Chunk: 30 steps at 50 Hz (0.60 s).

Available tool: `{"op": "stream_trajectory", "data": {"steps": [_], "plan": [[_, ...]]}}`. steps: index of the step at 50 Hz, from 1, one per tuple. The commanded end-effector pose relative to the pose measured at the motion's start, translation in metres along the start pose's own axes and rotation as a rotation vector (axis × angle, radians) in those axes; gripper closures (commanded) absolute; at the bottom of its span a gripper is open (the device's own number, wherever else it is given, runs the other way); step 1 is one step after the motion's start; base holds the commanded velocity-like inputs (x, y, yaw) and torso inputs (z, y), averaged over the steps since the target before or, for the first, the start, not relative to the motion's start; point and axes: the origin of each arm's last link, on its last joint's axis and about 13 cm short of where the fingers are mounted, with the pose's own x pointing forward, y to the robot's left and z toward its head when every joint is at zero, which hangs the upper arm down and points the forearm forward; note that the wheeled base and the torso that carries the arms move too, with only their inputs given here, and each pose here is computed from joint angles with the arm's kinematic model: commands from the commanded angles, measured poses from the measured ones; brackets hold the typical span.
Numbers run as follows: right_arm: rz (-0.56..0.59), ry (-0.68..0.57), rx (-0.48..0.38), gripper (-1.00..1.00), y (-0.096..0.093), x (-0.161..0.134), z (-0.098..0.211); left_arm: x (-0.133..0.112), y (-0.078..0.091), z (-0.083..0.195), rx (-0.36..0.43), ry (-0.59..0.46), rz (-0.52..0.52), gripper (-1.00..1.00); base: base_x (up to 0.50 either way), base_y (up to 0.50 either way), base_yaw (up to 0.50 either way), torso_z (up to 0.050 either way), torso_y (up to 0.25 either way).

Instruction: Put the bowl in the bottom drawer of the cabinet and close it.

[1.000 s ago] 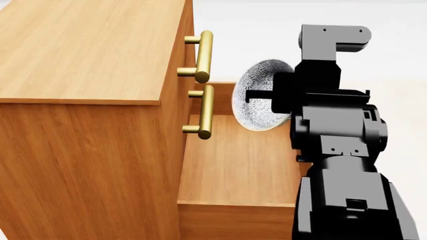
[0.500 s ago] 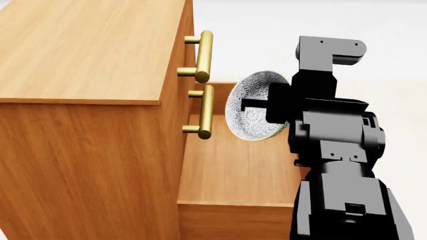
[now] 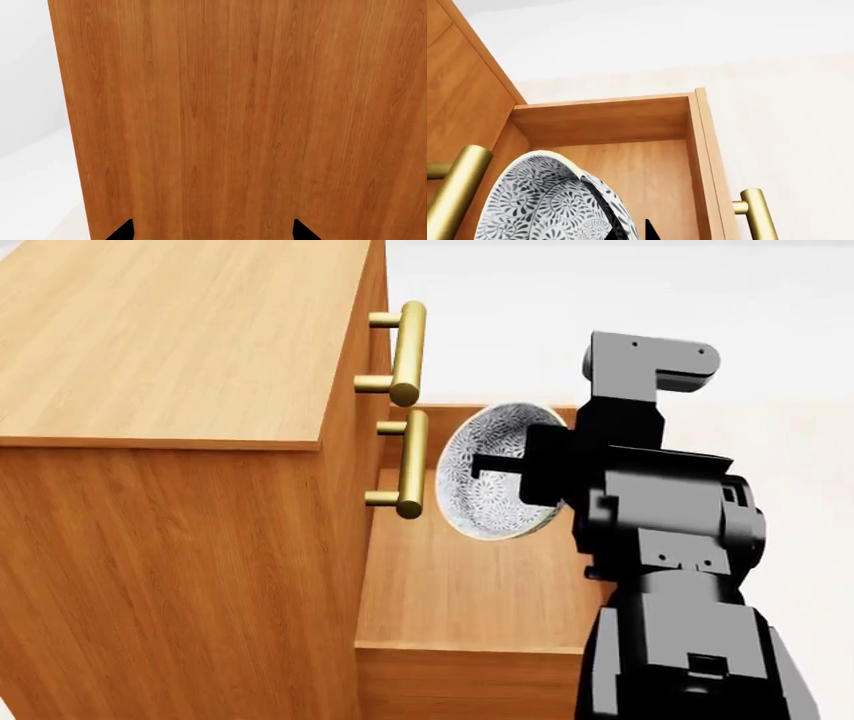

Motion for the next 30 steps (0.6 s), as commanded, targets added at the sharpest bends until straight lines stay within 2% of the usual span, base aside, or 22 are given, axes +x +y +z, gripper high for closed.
{"op": "stream_trajectory", "data": {"steps": [1,30], "plan": [[0.030,0.006,0.009,1.00,0.0032,0.0009,-0.0021,0.0002,0.0001,-0.0002,0.000,0.000,-0.001,-1.00,0.00,0.00,0.00,0.000,0.010],[0.078,0.042,0.021,1.00,0.0061,0.0033,-0.0108,0.0003,0.0000,-0.0006,-0.003,0.001,0.000,-1.00,0.00,0.00,0.00,0.000,0.000]]}}
